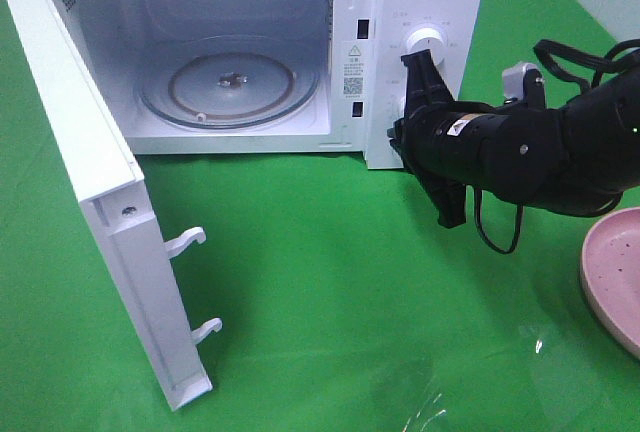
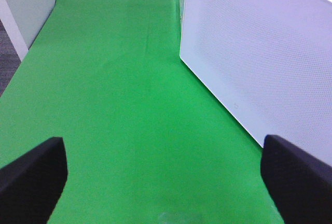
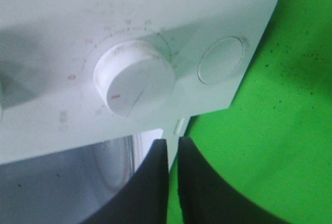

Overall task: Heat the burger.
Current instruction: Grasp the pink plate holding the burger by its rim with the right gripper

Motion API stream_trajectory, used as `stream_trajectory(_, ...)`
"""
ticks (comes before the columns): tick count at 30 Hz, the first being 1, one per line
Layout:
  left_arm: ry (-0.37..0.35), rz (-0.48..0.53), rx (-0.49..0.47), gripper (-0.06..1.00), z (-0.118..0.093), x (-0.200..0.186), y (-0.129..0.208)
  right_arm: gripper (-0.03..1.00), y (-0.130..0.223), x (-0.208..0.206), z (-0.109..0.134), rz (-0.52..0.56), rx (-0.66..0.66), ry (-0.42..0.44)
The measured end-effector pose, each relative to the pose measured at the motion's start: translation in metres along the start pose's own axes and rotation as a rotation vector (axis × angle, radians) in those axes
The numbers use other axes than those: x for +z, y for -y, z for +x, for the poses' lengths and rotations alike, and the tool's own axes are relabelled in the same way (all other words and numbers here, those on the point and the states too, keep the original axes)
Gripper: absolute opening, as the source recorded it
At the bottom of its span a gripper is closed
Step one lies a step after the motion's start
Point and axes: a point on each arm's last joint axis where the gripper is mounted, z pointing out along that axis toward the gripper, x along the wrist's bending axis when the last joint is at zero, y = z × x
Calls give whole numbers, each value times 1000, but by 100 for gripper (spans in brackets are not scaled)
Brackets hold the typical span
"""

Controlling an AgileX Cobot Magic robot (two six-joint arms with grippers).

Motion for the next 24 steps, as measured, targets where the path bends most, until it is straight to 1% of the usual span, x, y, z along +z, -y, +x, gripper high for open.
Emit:
stream_trajectory(1, 0, 0, 0, 93, 0, 0, 0, 6, 0, 0, 0, 0, 0, 0)
stream_trajectory(2, 0, 0, 0, 93, 0, 0, 0, 7, 2, -3, 0, 32, -71, 24)
stream_trajectory(3, 0, 0, 0, 93, 0, 0, 0, 7, 2, -3, 0, 32, -71, 24)
stream_trajectory(4, 0, 0, 0, 93, 0, 0, 0, 7, 5, -7, 0, 72, -154, 59)
stream_trajectory(5, 0, 0, 0, 93, 0, 0, 0, 7, 5, -7, 0, 72, -154, 59)
stream_trajectory(7, 0, 0, 0, 93, 0, 0, 0, 7, 8, -16, 1, 151, -330, 107)
stream_trajectory(10, 0, 0, 0, 93, 0, 0, 0, 7, 9, -17, 0, 169, -369, 118)
stream_trajectory(11, 0, 0, 0, 93, 0, 0, 0, 8, 11, -22, -1, 214, -458, 149)
stream_trajectory(12, 0, 0, 0, 93, 0, 0, 0, 8, 11, -22, -1, 214, -458, 149)
stream_trajectory(14, 0, 0, 0, 93, 0, 0, 0, 9, 13, -31, -3, 288, -596, 200)
stream_trajectory(15, 0, 0, 0, 93, 0, 0, 0, 9, 13, -31, -3, 288, -596, 200)
stream_trajectory(16, 0, 0, 0, 93, 0, 0, 0, 9, 13, -37, -4, 330, -669, 229)
stream_trajectory(19, 0, 0, 0, 93, 0, 0, 0, 9, 13, -40, -4, 350, -707, 242)
stream_trajectory(21, 0, 0, 0, 93, 0, 0, 0, 10, 11, -54, -3, 415, -859, 280)
stream_trajectory(22, 0, 0, 0, 93, 0, 0, 0, 10, 11, -54, -3, 415, -859, 280)
stream_trajectory(23, 0, 0, 0, 93, 0, 0, 0, 11, 9, -63, 0, 434, -928, 290)
stream_trajectory(24, 0, 0, 0, 93, 0, 0, 0, 11, 9, -63, 0, 434, -928, 290)
